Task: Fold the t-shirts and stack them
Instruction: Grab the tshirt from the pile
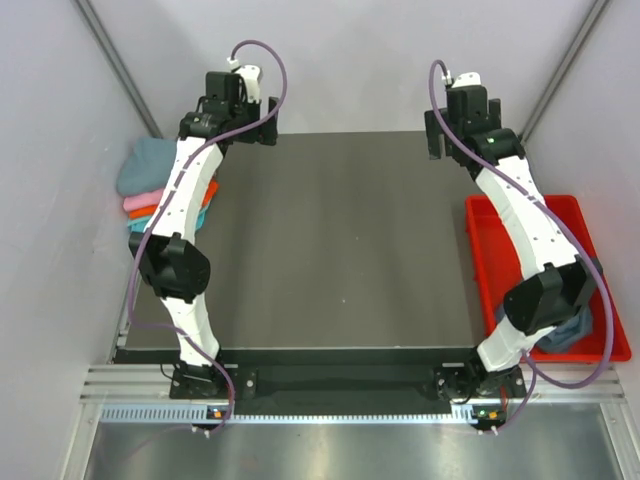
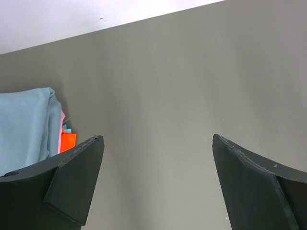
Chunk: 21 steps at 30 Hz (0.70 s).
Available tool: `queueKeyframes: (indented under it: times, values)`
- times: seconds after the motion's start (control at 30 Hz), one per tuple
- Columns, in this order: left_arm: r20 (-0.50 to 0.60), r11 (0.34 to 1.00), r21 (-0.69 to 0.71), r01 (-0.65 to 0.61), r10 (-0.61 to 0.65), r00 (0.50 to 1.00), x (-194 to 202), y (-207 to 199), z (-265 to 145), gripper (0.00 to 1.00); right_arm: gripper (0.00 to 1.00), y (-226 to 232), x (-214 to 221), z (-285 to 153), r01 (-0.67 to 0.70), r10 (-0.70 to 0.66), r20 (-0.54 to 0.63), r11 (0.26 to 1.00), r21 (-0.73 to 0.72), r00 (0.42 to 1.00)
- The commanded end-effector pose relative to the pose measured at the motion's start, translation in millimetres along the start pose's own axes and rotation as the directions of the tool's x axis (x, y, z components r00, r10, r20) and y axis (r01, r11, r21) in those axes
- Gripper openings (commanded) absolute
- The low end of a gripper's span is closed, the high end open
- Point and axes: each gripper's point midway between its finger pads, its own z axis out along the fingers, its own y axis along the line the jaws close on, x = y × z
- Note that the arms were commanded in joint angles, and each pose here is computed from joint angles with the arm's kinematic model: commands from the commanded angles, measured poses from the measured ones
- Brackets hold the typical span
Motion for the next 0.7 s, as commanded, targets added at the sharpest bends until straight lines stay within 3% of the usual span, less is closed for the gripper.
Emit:
queueKeyframes:
  times: [0.0, 0.13, 0.33, 0.37, 0.5, 0.67]
  values:
    - [0.086, 0.998, -0.055, -0.026, 0.031, 0.996, -25, 0, -16, 0.99, 1.00, -11, -31, -36, -0.064, 0.067, 0.109, 0.998, -0.029, 0.992]
    - [0.104, 0.994, -0.084, -0.069, 0.078, 0.991, -33, -8, -18, 0.99, 1.00, -22, -36, -40, -0.060, 0.058, 0.133, 0.998, 0.013, 0.989]
    - [0.083, 0.999, -0.002, -0.038, 0.038, 0.996, -27, -29, -17, 0.99, 1.00, -12, -33, -50, 0.069, -0.057, 0.122, 0.993, -0.091, 0.991]
    - [0.066, 0.997, 0.065, -0.042, 0.038, 0.997, -21, -40, -16, 0.99, 1.00, -17, -33, -52, 0.050, -0.039, 0.119, 0.995, -0.092, 0.992]
    - [0.014, 0.992, 0.121, -0.042, 0.040, 0.999, -2, -52, -13, 0.98, 0.99, -5, 11, -59, 0.008, -0.018, -0.028, 0.955, -0.296, 0.999]
    - [-0.019, 0.986, 0.159, -0.041, 0.045, 0.999, 12, -58, -15, 0.95, 0.94, -8, 123, -70, 0.036, -0.135, -0.265, 0.937, -0.347, 0.955]
